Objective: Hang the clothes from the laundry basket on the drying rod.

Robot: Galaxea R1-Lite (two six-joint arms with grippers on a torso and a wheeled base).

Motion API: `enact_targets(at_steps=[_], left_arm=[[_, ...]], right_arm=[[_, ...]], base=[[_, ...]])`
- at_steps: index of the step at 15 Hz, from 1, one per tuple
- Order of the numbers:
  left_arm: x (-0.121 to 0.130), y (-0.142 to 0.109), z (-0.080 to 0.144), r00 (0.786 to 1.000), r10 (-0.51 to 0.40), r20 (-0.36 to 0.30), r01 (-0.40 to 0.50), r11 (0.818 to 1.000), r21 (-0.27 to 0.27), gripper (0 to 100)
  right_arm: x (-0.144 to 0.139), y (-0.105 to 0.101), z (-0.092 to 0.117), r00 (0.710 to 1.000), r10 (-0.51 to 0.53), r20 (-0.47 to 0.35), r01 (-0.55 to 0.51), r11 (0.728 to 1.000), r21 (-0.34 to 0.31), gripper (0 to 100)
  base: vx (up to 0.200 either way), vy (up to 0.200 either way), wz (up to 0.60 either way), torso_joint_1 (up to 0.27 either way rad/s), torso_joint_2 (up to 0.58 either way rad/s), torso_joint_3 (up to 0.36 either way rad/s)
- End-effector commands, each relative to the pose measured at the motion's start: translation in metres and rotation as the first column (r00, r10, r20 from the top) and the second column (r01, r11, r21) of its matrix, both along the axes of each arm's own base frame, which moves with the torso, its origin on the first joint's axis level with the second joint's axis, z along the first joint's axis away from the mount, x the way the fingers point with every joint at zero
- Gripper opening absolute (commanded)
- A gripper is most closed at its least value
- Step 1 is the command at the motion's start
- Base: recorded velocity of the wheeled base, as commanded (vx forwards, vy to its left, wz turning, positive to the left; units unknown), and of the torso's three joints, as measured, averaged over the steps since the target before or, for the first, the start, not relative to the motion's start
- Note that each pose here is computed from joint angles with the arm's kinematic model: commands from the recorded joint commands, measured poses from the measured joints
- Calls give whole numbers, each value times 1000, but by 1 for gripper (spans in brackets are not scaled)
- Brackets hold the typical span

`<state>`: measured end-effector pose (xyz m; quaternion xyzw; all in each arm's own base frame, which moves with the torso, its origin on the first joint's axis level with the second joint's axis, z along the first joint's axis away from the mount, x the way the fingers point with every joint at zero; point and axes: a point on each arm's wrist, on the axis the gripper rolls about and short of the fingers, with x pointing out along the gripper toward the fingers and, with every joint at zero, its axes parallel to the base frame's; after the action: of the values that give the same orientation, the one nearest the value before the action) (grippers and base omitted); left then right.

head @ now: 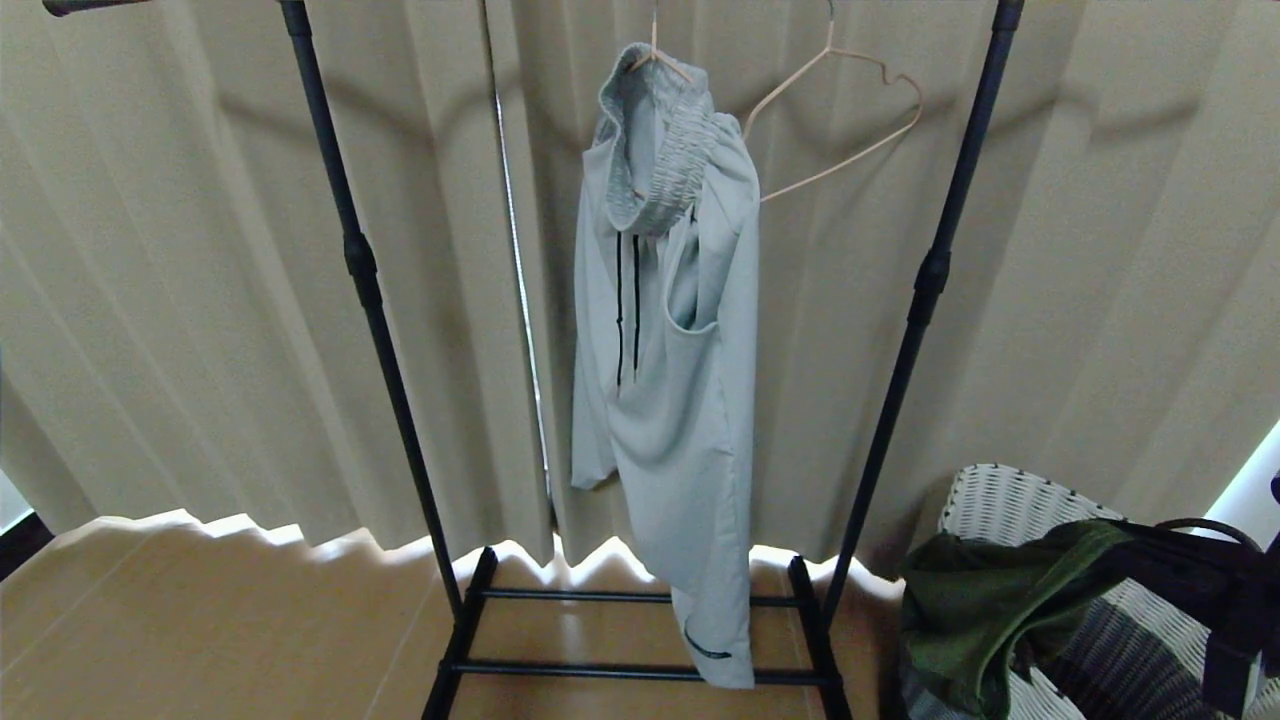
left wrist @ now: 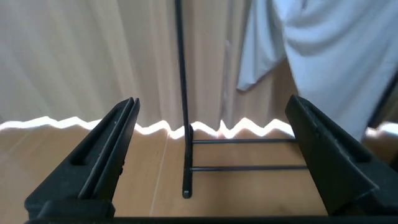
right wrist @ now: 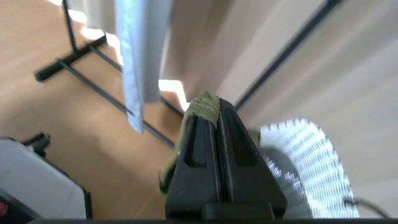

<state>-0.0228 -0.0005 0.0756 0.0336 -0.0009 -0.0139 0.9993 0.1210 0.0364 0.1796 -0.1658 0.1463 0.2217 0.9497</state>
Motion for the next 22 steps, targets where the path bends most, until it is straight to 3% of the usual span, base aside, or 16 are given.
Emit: enact_targets(at_steps=[1, 4, 5, 7, 8, 9, 10, 13, 15, 17, 19, 20, 22], left_arm=[[0, -1, 0, 999, -46, 4, 46, 999, 2, 100], [0, -3, 2, 991, -133, 23, 133, 991, -9, 100], [-1, -5, 7, 975, -216, 56, 216, 976, -4, 100], [-7, -9, 23, 912, -398, 100, 398, 917, 25, 100], [-8, -9, 28, 898, -427, 106, 426, 904, 32, 100], [-5, -11, 50, 858, -506, 88, 505, 862, 33, 100], [0, -12, 65, 844, -532, 61, 532, 846, 21, 100], [38, -12, 116, 842, -537, -40, 536, 843, -41, 100], [67, -13, 134, 833, -544, -105, 538, 839, -77, 100], [93, -19, 146, 782, -605, -148, 596, 796, -105, 100], [115, -28, 162, 757, -637, -147, 629, 771, -101, 100], [131, -38, 171, 734, -661, -157, 654, 750, -102, 100], [151, -65, 161, 685, -693, -226, 685, 718, -124, 100]], right_arm=[[7, 8, 3, 999, 50, -10, -50, 999, 2, 0], [20, 25, 14, 984, 175, -13, -175, 984, 38, 0], [27, 29, 17, 977, 211, -19, -210, 977, 49, 0], [42, 36, 29, 972, 237, 5, -237, 970, 61, 0], [44, 39, 32, 970, 244, 20, -244, 968, 64, 0], [50, 49, 40, 955, 281, 90, -288, 955, 76, 0], [54, 53, 42, 949, 286, 133, -298, 951, 85, 0], [68, 65, 42, 937, 304, 171, -328, 934, 140, 0], [73, 75, 43, 926, 323, 195, -355, 921, 162, 0], [77, 80, 44, 916, 330, 229, -371, 913, 168, 0], [78, 83, 48, 908, 343, 243, -388, 905, 174, 0], [79, 86, 54, 897, 361, 256, -413, 890, 194, 0], [80, 90, 57, 895, 378, 238, -433, 865, 254, 0]], base=[[0, 0, 0, 0, 0, 0], [0, 0, 0, 0, 0, 0], [0, 0, 0, 0, 0, 0], [0, 0, 0, 0, 0, 0], [0, 0, 0, 0, 0, 0], [0, 0, 0, 0, 0, 0], [0, 0, 0, 0, 0, 0], [0, 0, 0, 0, 0, 0], [0, 0, 0, 0, 0, 0], [0, 0, 0, 0, 0, 0], [0, 0, 0, 0, 0, 0], [0, 0, 0, 0, 0, 0], [0, 0, 0, 0, 0, 0]])
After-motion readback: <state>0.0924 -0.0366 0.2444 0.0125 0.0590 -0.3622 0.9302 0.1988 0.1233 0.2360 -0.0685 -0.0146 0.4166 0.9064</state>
